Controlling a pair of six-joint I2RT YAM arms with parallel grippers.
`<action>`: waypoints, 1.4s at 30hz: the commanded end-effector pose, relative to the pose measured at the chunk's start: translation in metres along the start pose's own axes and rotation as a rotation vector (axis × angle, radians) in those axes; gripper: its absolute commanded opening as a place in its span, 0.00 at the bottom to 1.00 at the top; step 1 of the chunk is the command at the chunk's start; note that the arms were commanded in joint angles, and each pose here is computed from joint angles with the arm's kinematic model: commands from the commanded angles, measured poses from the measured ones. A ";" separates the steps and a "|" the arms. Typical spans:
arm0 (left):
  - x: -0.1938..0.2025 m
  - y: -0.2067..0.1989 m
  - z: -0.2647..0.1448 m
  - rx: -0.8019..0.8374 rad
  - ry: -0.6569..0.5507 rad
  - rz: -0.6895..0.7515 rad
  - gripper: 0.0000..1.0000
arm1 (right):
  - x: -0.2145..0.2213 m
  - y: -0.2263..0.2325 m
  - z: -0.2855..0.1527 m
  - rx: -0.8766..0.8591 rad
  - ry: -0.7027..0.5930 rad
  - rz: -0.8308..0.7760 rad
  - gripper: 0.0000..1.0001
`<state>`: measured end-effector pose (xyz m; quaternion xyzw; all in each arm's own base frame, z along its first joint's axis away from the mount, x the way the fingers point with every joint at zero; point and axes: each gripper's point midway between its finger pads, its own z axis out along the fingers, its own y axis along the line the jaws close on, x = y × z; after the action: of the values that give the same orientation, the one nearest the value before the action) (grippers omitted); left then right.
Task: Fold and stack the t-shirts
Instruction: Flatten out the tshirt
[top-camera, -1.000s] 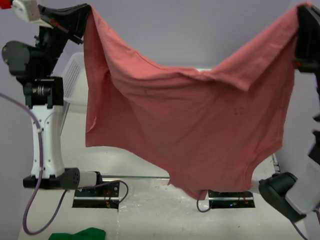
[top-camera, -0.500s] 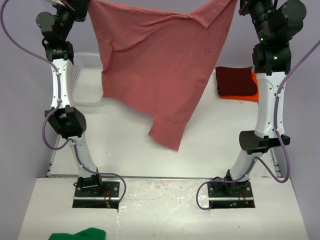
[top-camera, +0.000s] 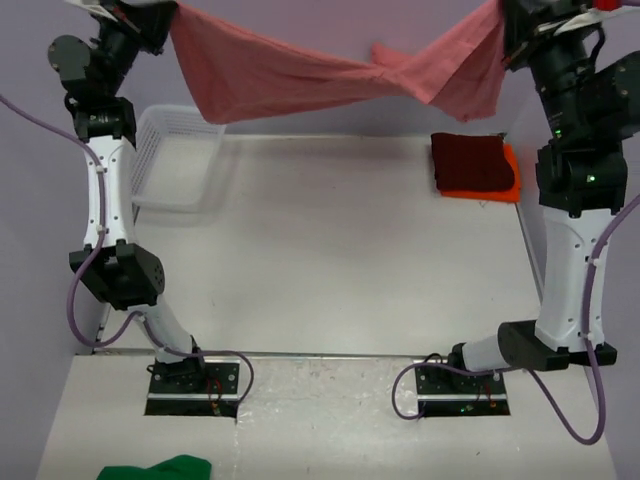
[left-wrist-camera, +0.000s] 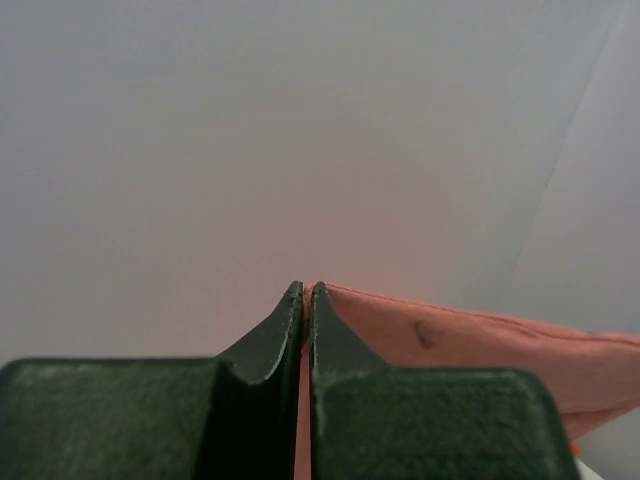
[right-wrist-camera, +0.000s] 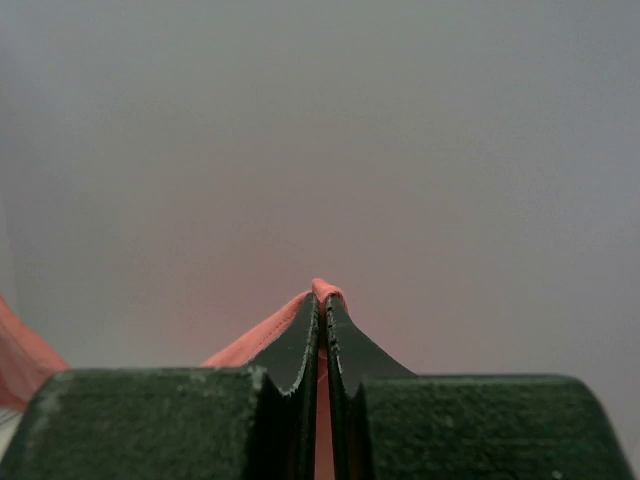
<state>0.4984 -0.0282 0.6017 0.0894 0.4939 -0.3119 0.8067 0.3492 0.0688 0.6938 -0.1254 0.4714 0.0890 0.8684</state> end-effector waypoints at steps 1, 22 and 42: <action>0.188 0.052 -0.034 -0.143 0.412 -0.275 0.00 | 0.155 0.007 -0.023 0.076 0.432 0.216 0.00; 0.335 -0.098 -0.363 -0.787 1.217 -0.497 0.00 | 0.278 0.094 -0.345 0.358 1.151 0.497 0.00; 0.332 -0.108 -0.418 -0.945 1.307 -0.504 0.00 | 0.307 0.089 -0.357 0.427 1.203 0.463 0.00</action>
<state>0.2331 -0.0686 0.1194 -0.1873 0.9507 -0.1402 0.2035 0.1936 0.0600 0.2163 0.1066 0.9123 0.0941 0.3839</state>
